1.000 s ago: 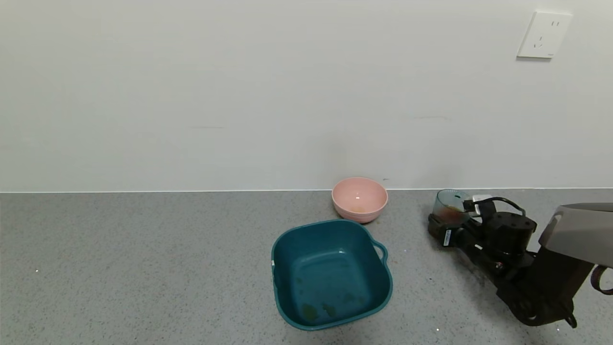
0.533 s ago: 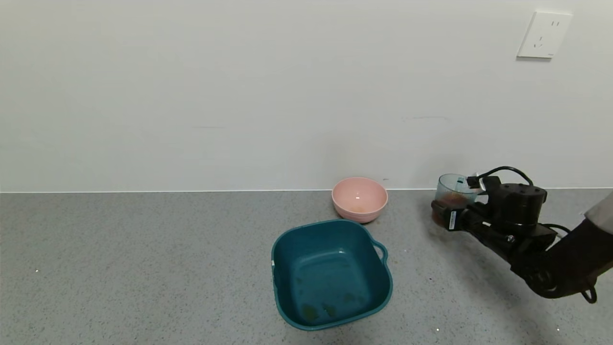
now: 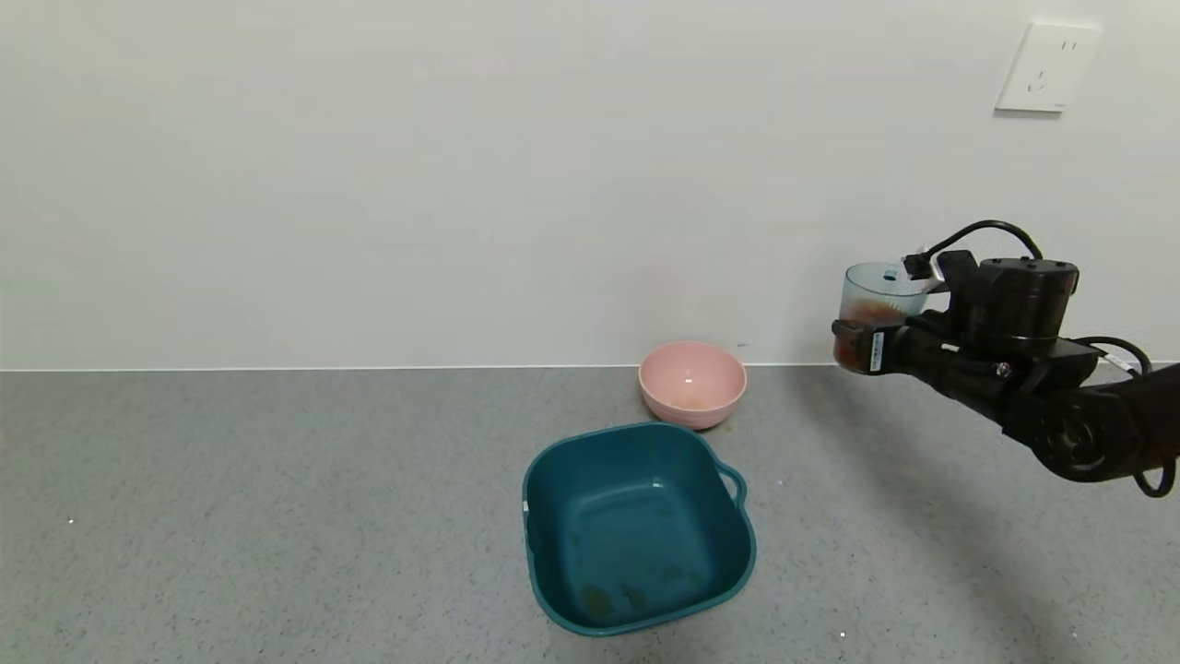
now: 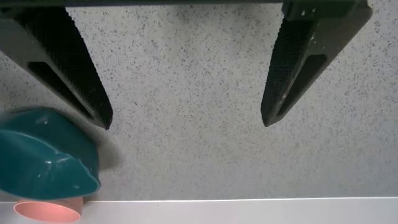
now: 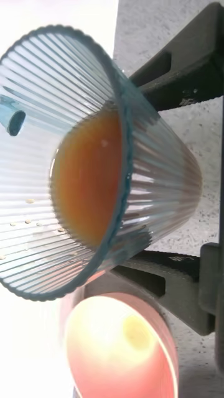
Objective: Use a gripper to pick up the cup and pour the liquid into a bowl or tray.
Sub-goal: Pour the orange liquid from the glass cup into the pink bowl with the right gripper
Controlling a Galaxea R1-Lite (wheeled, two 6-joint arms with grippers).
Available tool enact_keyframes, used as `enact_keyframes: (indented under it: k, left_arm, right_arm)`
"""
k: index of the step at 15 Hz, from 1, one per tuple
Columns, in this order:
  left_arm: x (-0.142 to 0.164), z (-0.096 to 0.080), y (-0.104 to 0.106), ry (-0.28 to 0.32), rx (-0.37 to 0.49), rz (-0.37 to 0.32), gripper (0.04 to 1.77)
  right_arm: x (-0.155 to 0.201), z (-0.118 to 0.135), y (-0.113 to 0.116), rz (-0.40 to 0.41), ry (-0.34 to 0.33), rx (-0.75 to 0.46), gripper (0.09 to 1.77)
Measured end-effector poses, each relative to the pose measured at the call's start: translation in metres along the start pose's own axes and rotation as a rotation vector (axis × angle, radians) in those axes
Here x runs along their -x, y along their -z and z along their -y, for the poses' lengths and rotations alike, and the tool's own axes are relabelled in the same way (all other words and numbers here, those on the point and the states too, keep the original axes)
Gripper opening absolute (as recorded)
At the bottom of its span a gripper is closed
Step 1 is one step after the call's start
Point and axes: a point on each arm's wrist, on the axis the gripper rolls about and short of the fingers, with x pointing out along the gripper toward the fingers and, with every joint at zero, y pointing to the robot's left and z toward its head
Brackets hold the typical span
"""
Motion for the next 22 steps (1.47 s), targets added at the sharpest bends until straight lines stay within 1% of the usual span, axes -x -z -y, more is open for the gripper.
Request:
enact_keyframes:
  k: [4, 7, 9, 12, 15, 17, 22]
  left_arm:
    - [0.000, 0.000, 0.000, 0.000, 0.000, 0.000, 1.72]
    - [0.000, 0.000, 0.000, 0.000, 0.000, 0.000, 1.72]
    - [0.000, 0.000, 0.000, 0.000, 0.000, 0.000, 1.72]
    - [0.000, 0.000, 0.000, 0.000, 0.000, 0.000, 1.72]
    - [0.000, 0.000, 0.000, 0.000, 0.000, 0.000, 1.72]
    - [0.000, 0.000, 0.000, 0.000, 0.000, 0.000, 1.72]
    - [0.000, 0.000, 0.000, 0.000, 0.000, 0.000, 1.72]
  right_arm:
    - [-0.005, -0.005, -0.020, -0.040, -0.022, 0.020, 1.32]
    - [-0.010, -0.009, -0.028, -0.033, -0.034, 0.118, 1.32]
    - [-0.013, -0.012, -0.027, -0.041, -0.034, 0.184, 1.32]
    - [-0.017, -0.020, -0.026, -0.050, -0.048, 0.225, 1.32]
    - [-0.021, -0.025, -0.024, -0.051, -0.062, 0.298, 1.32]
    - [-0.026, -0.031, -0.022, -0.050, -0.072, 0.316, 1.32]
    - [-0.038, -0.051, -0.015, -0.057, -0.041, 0.365, 1.32]
